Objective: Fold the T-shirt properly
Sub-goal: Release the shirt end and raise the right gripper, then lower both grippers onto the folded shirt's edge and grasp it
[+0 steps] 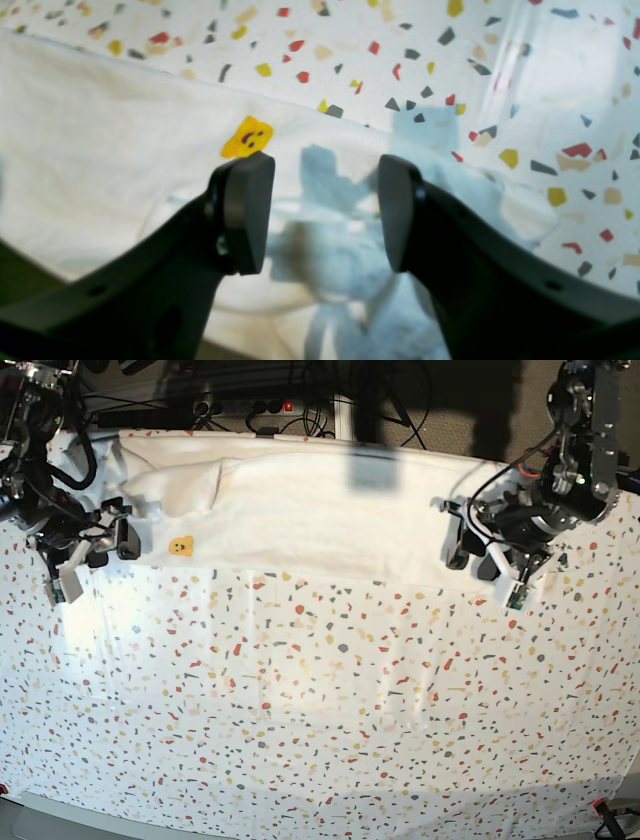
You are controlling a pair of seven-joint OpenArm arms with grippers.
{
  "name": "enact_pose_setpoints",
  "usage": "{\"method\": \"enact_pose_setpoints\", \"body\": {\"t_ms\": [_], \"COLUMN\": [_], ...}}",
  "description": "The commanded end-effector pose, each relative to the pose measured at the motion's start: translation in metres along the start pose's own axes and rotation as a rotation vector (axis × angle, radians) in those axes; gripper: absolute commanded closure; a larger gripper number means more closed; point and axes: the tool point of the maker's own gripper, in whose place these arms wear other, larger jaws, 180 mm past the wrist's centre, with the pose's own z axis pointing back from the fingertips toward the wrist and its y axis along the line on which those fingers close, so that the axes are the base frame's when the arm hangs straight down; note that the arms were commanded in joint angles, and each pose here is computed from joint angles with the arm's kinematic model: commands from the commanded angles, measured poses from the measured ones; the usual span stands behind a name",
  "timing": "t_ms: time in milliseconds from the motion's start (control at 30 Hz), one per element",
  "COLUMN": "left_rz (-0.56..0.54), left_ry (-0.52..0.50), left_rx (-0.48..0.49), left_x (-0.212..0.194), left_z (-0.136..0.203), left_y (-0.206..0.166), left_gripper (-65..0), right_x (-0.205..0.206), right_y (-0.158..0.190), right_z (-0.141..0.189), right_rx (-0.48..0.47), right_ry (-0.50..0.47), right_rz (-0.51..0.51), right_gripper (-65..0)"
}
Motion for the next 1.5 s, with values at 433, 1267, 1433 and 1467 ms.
{"method": "enact_pose_setpoints", "body": {"t_ms": [433, 1267, 1433, 1467], "left_rz": [0.035, 0.154, 0.147, 0.146], "left_ry": [0.010, 0.224, 0.203, 0.195], "left_rx": [0.129, 0.158, 0.161, 0.162], "left_x": [0.001, -0.093, -0.082, -0.078], "left_z": [-0.006, -0.048, -0.051, -0.052], "left_y": [0.006, 0.034, 0.037, 0.038], "left_gripper": [-27.9, -27.9, -27.9, -27.9], "right_x": [-0.021, -0.058, -0.047, -0.045], "right_y": [-0.001, -0.026, -0.016, -0.011], "right_z": [-0.019, -0.058, -0.076, -0.080], "right_rx": [0.028, 0.031, 0.076, 0.088], "right_ry": [-0.001, 0.086, 0.094, 0.103], "right_rz": [-0.093, -0.255, -0.246, -0.230], "right_gripper": [-34.2, -34.2, -34.2, -34.2]}}
